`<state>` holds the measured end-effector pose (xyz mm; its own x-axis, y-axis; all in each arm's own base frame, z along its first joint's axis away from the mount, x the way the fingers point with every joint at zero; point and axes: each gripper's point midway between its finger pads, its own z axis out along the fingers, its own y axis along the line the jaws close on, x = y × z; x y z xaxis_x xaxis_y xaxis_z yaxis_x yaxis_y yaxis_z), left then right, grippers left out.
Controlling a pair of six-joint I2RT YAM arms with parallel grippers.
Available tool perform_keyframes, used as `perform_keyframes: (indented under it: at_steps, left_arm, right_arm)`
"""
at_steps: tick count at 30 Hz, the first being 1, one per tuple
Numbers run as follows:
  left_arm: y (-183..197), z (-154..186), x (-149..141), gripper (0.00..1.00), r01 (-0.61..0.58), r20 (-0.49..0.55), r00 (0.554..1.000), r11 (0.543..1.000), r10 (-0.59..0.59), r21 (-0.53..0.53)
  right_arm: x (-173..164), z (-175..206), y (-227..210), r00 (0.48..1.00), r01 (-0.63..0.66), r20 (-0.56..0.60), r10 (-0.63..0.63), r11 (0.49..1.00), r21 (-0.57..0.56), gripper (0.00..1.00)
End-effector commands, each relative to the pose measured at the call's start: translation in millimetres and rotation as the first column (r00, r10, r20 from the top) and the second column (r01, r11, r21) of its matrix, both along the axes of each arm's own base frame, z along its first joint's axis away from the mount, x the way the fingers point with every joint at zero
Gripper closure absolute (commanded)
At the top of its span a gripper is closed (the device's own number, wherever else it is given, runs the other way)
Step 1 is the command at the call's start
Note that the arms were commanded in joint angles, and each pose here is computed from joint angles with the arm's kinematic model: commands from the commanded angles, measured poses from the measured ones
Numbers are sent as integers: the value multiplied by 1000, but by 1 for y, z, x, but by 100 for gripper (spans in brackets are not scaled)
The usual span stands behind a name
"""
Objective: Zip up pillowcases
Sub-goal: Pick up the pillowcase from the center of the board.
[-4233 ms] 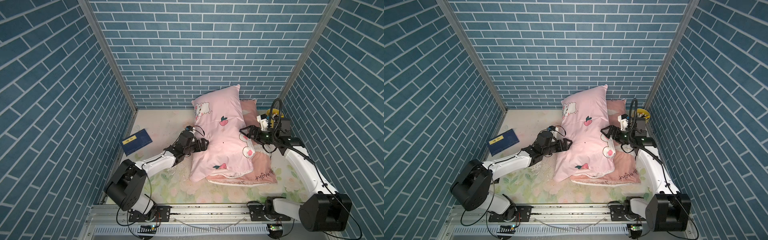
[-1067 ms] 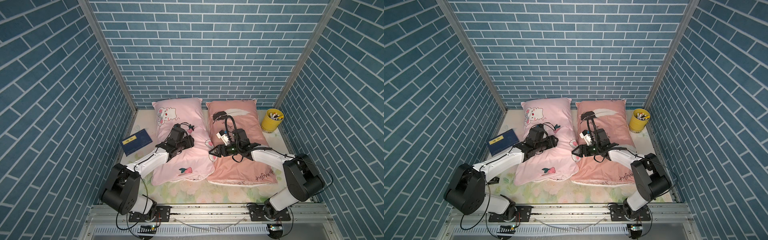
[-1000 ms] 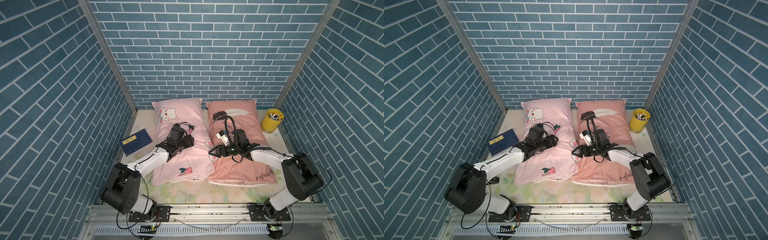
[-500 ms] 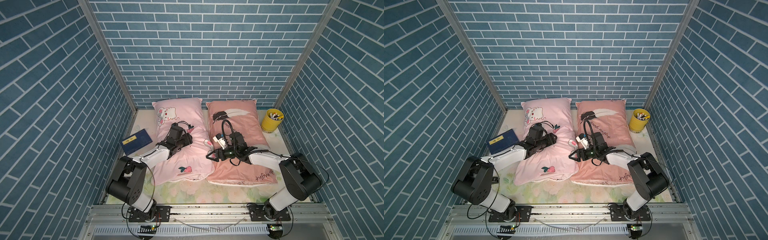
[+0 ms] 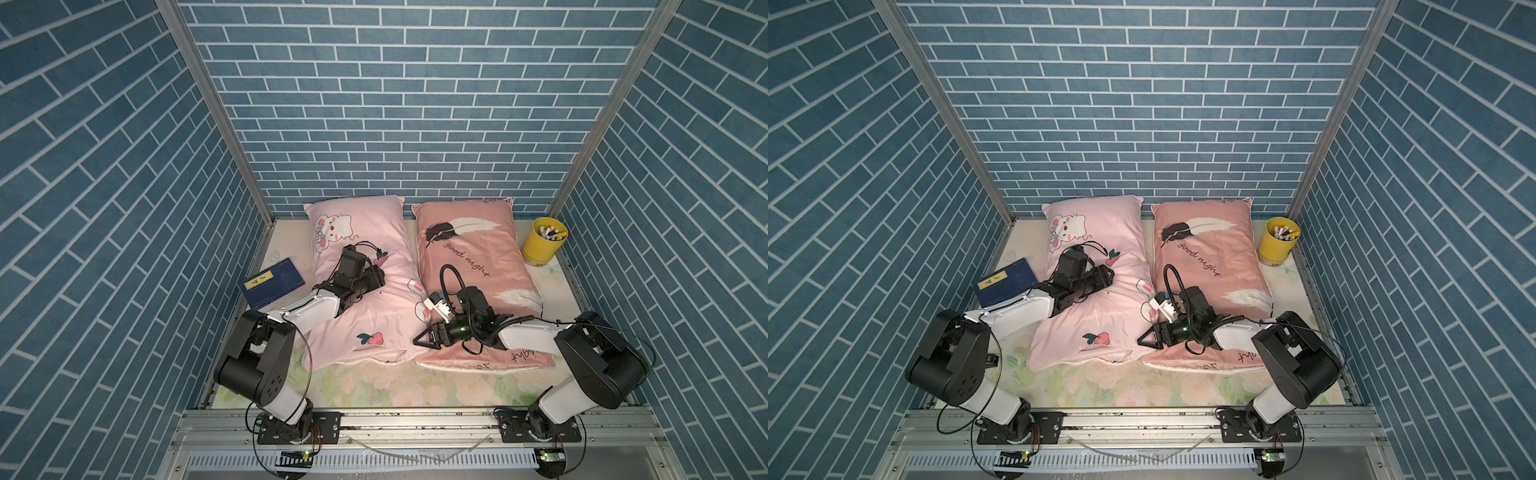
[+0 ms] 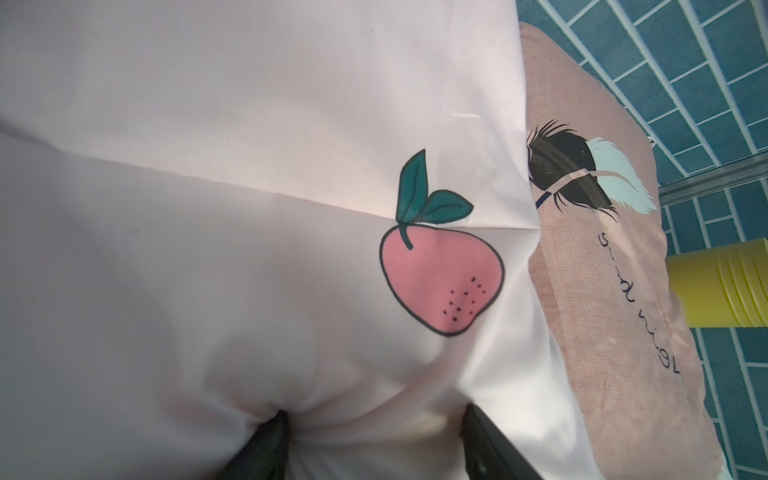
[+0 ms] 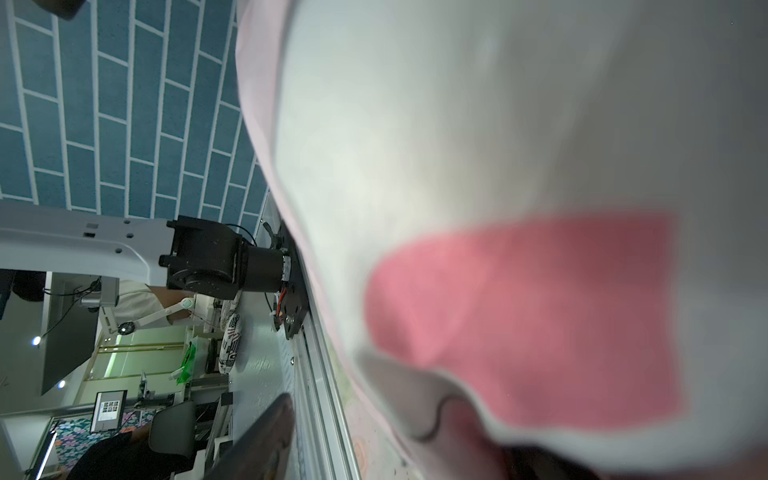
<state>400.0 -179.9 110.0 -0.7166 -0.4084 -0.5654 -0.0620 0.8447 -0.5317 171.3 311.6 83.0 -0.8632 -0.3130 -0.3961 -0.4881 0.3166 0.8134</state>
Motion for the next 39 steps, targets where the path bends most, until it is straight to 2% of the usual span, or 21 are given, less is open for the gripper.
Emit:
perform_keyframes:
  at_steps: [1, 11, 18, 22, 26, 30, 33, 35, 39]
  left_arm:
    - [14, -31, -5, 33, -28, -81, 996, 998, 32, 52]
    - [15, -28, -5, 33, -28, -78, 996, 998, 32, 60]
    - [17, -29, -5, 33, -34, -77, 996, 997, 39, 67]
    - [19, -25, -5, 33, -41, -72, 996, 996, 46, 77]
    - [24, -13, -7, 20, -48, -50, 997, 994, 54, 99]
    - [28, 8, -13, 13, -33, -22, 999, 989, 37, 143]
    - [32, 29, -23, 9, -2, -8, 1000, 976, 4, 218]
    - [38, 44, -35, 7, 23, -10, 1000, 958, -21, 286]
    - [49, 66, -60, 3, 70, -29, 998, 931, -64, 357]
  right_arm:
    - [-8, 20, 2, 1000, 17, -16, -16, 997, 76, 28]
    - [-15, 17, -4, 996, 64, -64, -61, 997, 50, 52]
    - [-25, 6, -7, 990, 68, -121, -66, 998, 10, 54]
    - [-25, 1, -7, 988, 74, -135, -74, 997, -5, 71]
    - [-22, 1, -5, 985, 83, -153, -84, 996, -13, 87]
    - [-19, 3, -3, 981, 94, -169, -95, 996, -14, 96]
    - [-18, 7, -2, 978, 102, -181, -103, 995, -15, 100]
    - [-18, 10, -3, 976, 109, -186, -111, 994, -21, 100]
    - [-19, 17, -6, 975, 120, -185, -124, 992, -36, 100]
